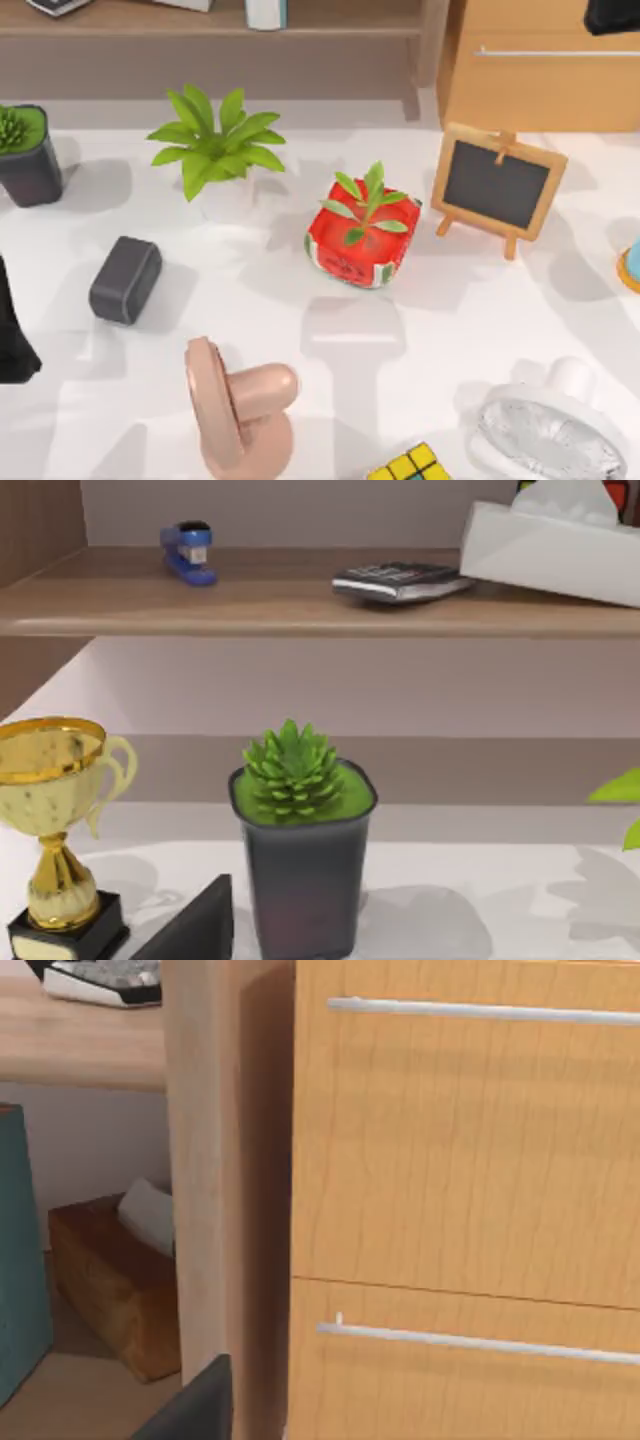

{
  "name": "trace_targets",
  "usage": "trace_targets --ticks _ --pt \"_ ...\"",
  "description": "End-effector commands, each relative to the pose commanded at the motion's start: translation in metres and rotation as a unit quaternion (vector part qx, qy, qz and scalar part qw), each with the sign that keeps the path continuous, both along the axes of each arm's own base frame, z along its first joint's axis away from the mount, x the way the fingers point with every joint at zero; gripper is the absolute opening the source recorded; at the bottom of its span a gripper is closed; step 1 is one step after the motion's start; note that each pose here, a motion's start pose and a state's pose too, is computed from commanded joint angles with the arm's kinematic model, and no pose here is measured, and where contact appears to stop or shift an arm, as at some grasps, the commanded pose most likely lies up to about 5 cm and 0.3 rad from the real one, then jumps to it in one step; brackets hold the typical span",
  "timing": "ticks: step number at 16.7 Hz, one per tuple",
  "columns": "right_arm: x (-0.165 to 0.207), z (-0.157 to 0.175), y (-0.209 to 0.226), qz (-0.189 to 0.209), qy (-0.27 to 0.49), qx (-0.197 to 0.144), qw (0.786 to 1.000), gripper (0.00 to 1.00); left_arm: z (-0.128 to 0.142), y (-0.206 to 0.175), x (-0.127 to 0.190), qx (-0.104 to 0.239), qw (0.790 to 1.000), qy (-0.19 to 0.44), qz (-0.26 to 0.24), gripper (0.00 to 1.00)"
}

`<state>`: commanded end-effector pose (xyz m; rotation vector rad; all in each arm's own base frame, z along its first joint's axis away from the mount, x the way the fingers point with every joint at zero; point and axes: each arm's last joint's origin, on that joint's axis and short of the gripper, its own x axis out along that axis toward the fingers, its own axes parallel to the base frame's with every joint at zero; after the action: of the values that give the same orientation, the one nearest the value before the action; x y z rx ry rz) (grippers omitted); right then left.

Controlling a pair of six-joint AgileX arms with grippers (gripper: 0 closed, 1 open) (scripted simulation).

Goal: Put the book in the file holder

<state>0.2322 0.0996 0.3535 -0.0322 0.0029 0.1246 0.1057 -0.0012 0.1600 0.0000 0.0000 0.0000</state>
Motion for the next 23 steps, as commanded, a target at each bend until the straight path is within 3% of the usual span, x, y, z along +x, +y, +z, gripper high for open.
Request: trace_targets --ticks 5,12,17,23 --pt "0.096 -0.002 0.111 -0.008 0.003 -0.006 1.0 1.0 0.0 0.0 0.0 0.0 1.0 0.0 0.0 1.0" --pt "0.173 -0.099 0.248 -0.046 0.0 -0.001 0.999 1.0 0.0 0.0 0.0 0.0 1.0 0.0 0.0 1.0" --pt "0.184 -0.146 0.287 -0.065 -0.007 0.009 0.998 1.0 0.0 0.0 0.0 0.0 1.0 0.0 0.0 1.0" --pt "0.186 -0.15 0.286 -0.067 -0.005 0.008 0.998 1.0 0.0 0.0 0.0 0.0 1.0 0.0 0.0 1.0"
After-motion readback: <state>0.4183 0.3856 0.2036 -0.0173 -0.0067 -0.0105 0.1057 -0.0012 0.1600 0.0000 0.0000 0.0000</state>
